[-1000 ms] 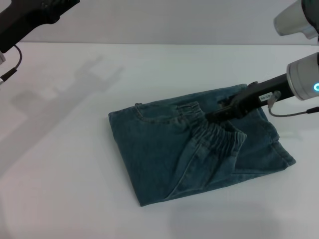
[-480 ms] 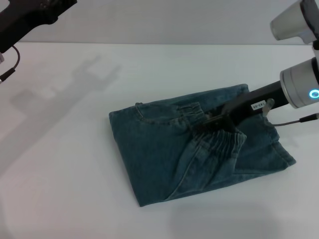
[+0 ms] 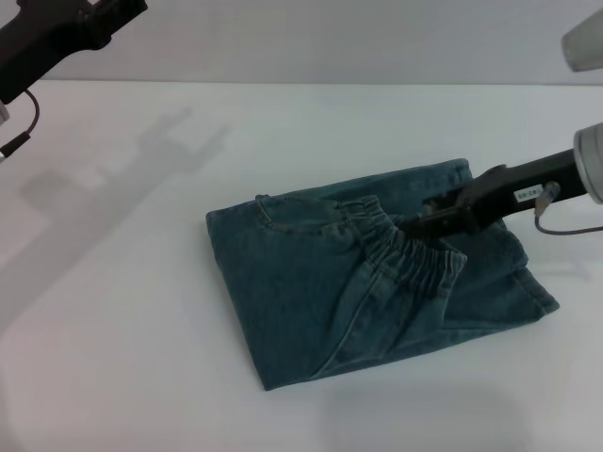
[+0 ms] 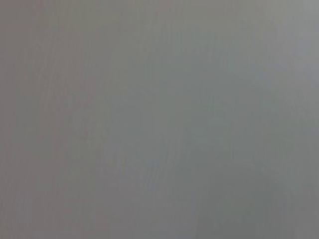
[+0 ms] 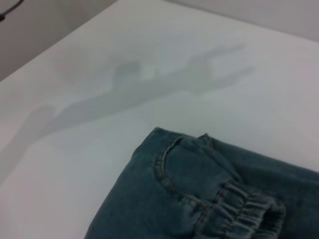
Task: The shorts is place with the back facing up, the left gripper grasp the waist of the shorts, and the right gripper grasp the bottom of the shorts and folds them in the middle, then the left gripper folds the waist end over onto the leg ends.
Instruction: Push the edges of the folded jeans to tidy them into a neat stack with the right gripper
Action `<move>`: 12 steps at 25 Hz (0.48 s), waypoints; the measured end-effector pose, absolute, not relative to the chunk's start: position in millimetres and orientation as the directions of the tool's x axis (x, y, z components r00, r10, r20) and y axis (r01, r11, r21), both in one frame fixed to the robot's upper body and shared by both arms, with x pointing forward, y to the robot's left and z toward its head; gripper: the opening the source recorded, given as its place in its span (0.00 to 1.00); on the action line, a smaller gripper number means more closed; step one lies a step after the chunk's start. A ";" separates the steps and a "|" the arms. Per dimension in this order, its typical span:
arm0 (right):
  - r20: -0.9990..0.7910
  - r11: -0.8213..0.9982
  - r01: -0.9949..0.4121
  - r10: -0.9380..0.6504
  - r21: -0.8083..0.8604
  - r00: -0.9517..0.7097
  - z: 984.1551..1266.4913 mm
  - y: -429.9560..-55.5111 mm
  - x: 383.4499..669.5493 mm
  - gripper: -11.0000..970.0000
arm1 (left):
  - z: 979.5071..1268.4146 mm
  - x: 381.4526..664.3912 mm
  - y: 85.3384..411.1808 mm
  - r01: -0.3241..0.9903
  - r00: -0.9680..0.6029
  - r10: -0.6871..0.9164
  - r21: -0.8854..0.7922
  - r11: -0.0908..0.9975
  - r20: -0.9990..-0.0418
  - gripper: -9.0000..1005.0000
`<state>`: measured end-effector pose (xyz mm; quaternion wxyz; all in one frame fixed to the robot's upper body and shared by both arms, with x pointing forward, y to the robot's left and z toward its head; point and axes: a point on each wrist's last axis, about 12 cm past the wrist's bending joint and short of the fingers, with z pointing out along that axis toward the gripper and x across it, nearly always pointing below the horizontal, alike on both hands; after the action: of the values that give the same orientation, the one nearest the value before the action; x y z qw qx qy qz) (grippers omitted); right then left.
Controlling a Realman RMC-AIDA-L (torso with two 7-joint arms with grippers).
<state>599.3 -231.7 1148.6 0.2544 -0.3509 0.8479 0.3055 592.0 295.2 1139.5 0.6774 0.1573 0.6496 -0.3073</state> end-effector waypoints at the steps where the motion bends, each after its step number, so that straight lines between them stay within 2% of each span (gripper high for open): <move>1: -0.650 0.572 -0.749 -0.435 0.335 -0.623 1149.7 -233.1 598.8 0.64 | 1139.2 591.8 295.2 0.621 -0.034 -0.212 -0.186 0.761 -0.977 0.75; 12: -0.639 0.572 -0.735 -0.420 0.365 -0.644 1144.3 -234.0 594.0 0.64 | 1136.5 588.6 297.3 0.618 -0.043 -0.217 -0.196 0.761 -0.975 0.75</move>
<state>594.0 -234.0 1144.3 0.2501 -0.3397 0.8504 0.3144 588.6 297.3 1136.5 0.6745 0.1538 0.6524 -0.3095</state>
